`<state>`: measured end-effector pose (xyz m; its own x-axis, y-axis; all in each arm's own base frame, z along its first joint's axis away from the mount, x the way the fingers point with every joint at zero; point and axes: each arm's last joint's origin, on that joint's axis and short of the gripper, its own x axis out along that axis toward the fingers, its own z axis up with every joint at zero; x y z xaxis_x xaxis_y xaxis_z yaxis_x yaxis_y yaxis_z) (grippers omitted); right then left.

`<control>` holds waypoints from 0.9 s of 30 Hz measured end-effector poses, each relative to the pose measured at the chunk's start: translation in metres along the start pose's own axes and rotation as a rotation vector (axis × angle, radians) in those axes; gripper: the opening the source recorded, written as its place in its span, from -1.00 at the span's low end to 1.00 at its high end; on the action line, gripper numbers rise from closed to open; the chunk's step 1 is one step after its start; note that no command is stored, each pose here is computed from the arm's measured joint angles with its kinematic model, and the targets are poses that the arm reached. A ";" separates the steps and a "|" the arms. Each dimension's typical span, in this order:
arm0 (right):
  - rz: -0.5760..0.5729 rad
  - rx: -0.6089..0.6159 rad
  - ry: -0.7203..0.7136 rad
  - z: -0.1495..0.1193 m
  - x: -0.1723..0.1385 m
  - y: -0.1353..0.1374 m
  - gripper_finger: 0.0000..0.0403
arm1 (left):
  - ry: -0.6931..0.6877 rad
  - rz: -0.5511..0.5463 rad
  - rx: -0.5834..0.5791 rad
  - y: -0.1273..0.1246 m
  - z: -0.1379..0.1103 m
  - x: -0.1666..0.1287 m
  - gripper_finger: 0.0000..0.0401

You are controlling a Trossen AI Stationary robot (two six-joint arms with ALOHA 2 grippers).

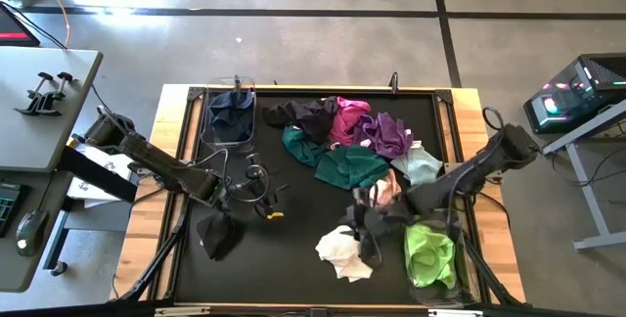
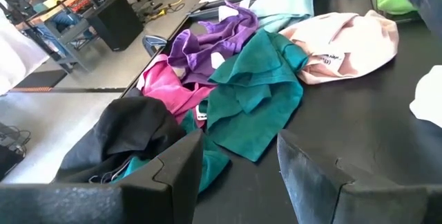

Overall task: Sort towels by color in basket
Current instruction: Put the dark green towel into the top transparent bin

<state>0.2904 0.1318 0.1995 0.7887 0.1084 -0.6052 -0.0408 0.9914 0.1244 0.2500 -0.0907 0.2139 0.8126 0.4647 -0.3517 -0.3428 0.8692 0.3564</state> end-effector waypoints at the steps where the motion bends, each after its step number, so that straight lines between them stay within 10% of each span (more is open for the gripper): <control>1: 0.004 0.011 -0.058 0.002 0.003 -0.008 -0.32 | 0.000 0.000 0.000 0.000 0.000 0.000 -0.13; 7: -0.071 0.083 -0.150 0.005 0.011 -0.047 -0.32 | 0.000 0.000 -0.008 0.000 0.000 0.000 -0.13; 19: -0.508 0.186 0.361 0.039 -0.025 -0.081 -0.31 | 0.000 0.000 -0.013 0.000 0.000 0.000 -0.13; 27: -0.656 0.296 0.540 0.010 -0.031 -0.112 0.06 | 0.008 -0.008 -0.019 -0.001 -0.004 0.001 -0.13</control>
<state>0.2766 0.0166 0.2120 0.1987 -0.3791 -0.9038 0.5348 0.8147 -0.2241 0.2490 -0.0905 0.2098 0.8115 0.4592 -0.3615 -0.3452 0.8758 0.3375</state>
